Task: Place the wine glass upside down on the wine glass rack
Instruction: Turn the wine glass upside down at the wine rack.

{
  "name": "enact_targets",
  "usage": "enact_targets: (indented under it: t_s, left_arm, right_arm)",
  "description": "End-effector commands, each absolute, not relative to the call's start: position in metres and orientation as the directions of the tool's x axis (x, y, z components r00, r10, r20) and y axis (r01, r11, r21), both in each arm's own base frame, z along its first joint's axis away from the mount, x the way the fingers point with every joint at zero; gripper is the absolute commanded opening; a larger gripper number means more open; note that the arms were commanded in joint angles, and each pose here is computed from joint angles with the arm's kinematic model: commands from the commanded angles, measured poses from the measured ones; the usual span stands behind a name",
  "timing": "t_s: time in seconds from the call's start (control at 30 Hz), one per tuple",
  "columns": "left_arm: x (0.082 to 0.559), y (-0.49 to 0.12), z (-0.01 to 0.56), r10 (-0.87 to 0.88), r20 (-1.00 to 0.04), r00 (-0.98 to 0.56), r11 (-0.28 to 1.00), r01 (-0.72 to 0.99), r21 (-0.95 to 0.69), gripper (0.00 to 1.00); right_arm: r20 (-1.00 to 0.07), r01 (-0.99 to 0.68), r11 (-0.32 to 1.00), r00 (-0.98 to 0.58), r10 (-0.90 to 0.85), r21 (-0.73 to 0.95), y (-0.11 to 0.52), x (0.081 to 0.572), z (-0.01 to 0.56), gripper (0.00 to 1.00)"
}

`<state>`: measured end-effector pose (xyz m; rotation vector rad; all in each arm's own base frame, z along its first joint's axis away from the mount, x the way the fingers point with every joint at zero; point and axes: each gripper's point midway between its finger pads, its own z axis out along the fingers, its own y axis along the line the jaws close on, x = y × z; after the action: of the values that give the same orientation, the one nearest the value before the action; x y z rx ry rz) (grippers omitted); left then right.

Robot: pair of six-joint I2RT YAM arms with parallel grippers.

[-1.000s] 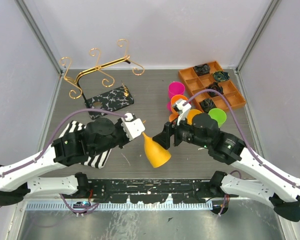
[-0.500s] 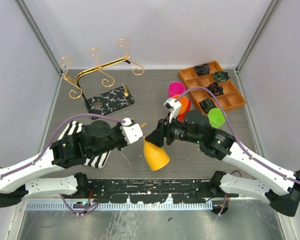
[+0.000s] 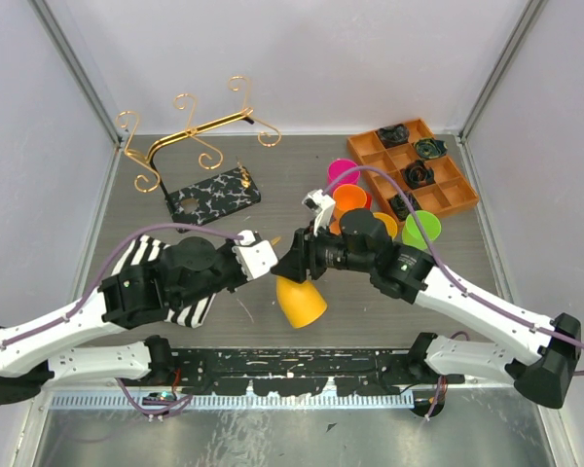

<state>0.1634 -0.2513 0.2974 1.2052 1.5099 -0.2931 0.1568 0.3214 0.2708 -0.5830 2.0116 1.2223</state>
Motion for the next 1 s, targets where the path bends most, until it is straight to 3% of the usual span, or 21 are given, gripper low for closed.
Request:
enact_targets:
  t_s: [0.0,0.43,0.67,0.97]
  left_arm:
    - [0.169,-0.251,0.305,0.494,-0.854,0.165,0.480,0.767,0.426,0.00]
    - [0.177,-0.245,0.301,0.513,-0.843,0.162,0.513,0.729,0.453,0.00]
    - [0.180,-0.240,0.304,0.504,-0.849,0.161,0.540,0.708,0.455,0.00]
    - [0.180,-0.239,0.304,0.505,-0.848,0.158,0.543,0.706,0.455,0.00]
  right_arm:
    - [-0.791,-0.737,0.349,-0.612,0.018,0.578,0.337,0.154,0.304,0.47]
    - [-0.792,-0.751,0.338,-0.610,-0.024,0.567,0.339,0.151,0.288,0.36]
    - [-0.779,-0.744,0.335,-0.626,-0.043,0.578,0.345,0.152,0.278,0.42]
    - [-0.760,-0.735,0.331,-0.646,-0.074,0.592,0.352,0.152,0.266,0.40]
